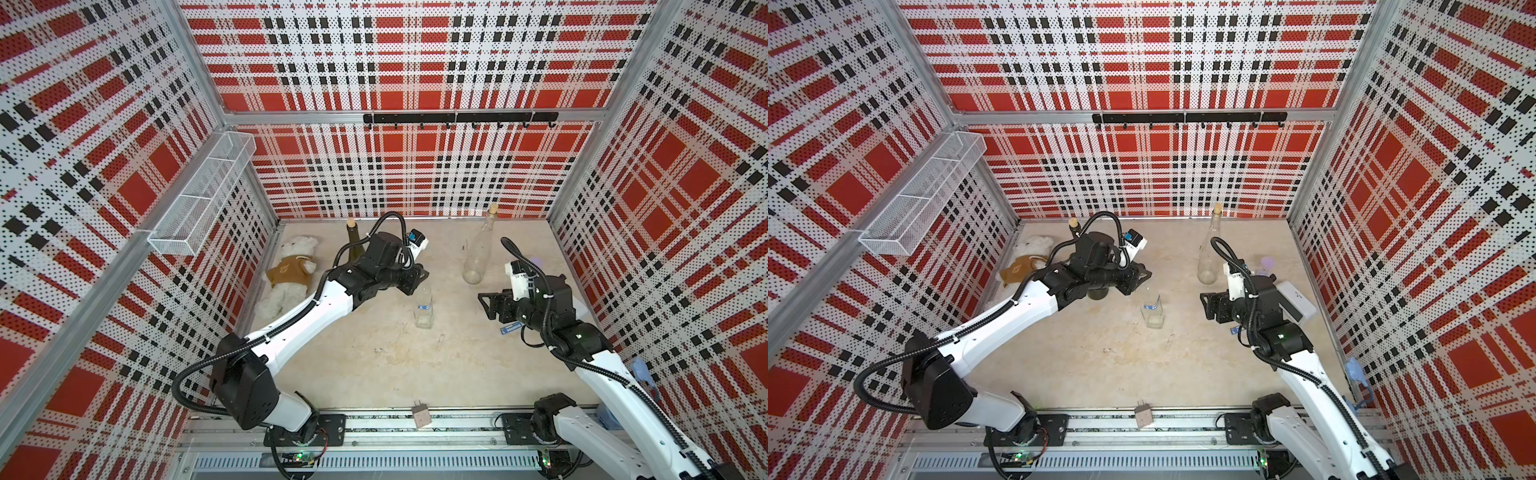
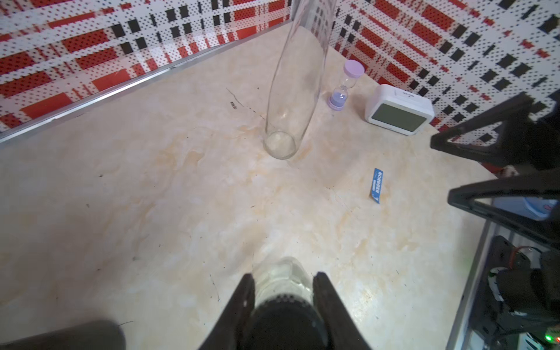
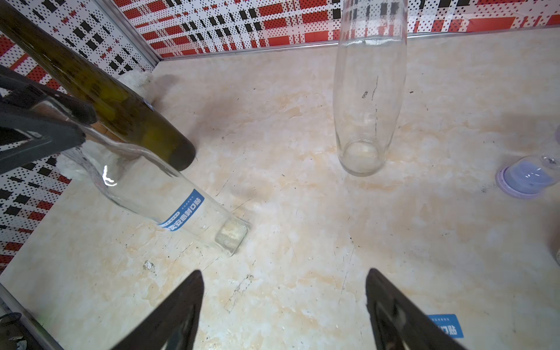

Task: Remove the label from the bottle
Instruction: Adjust the bottle at the center of the board.

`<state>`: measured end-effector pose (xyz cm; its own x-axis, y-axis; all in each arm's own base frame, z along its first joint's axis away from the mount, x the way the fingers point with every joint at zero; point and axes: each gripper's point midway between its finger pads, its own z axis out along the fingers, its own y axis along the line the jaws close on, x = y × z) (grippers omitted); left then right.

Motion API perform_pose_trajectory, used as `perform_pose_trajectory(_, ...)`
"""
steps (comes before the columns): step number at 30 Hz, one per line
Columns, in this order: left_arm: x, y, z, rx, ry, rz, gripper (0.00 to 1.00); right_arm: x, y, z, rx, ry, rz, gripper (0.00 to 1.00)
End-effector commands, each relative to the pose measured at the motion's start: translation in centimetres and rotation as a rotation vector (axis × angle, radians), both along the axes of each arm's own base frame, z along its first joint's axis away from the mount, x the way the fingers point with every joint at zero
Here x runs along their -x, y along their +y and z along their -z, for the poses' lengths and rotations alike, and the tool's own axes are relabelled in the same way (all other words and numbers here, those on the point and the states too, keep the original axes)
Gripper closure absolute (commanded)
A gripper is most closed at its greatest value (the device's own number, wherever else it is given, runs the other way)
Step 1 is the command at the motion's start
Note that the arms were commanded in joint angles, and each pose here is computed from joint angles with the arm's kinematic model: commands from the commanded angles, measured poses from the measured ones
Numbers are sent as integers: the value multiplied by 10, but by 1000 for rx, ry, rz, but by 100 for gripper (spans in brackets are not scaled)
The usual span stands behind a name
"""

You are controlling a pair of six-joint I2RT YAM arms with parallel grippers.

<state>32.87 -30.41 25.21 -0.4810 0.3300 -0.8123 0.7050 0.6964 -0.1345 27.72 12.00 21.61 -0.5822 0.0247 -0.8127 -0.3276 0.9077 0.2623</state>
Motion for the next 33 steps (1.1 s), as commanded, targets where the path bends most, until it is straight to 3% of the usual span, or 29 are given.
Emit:
perform_pose_trajectory(1, -10, 8, -19, -65, -76, -140, 80, -3, 1, -16, -7, -66, -3, 14)
perform_pose_trajectory(5, -3, 7, -28, -126, -110, -261, 81, -4, 1, -18, -6, -71, -4, 14)
perform_pose_trajectory(12, 14, 2, -24, -82, -82, -456, 79, -6, 3, -16, -13, -71, -12, 14)
perform_pose_trajectory(22, 22, 0, -9, -51, -57, -558, 77, -6, 4, -19, -13, -77, -14, 14)
perform_pose_trajectory(28, 24, 3, -4, -42, -52, -551, 59, -5, 3, -18, -11, -76, -14, 14)
perform_pose_trajectory(30, 25, 4, -5, -37, -53, -551, 46, -5, 3, -19, -13, -77, -12, 14)
perform_pose_trajectory(33, 26, 5, -8, -24, -55, -544, 38, -4, 3, -18, -16, -73, -13, 14)
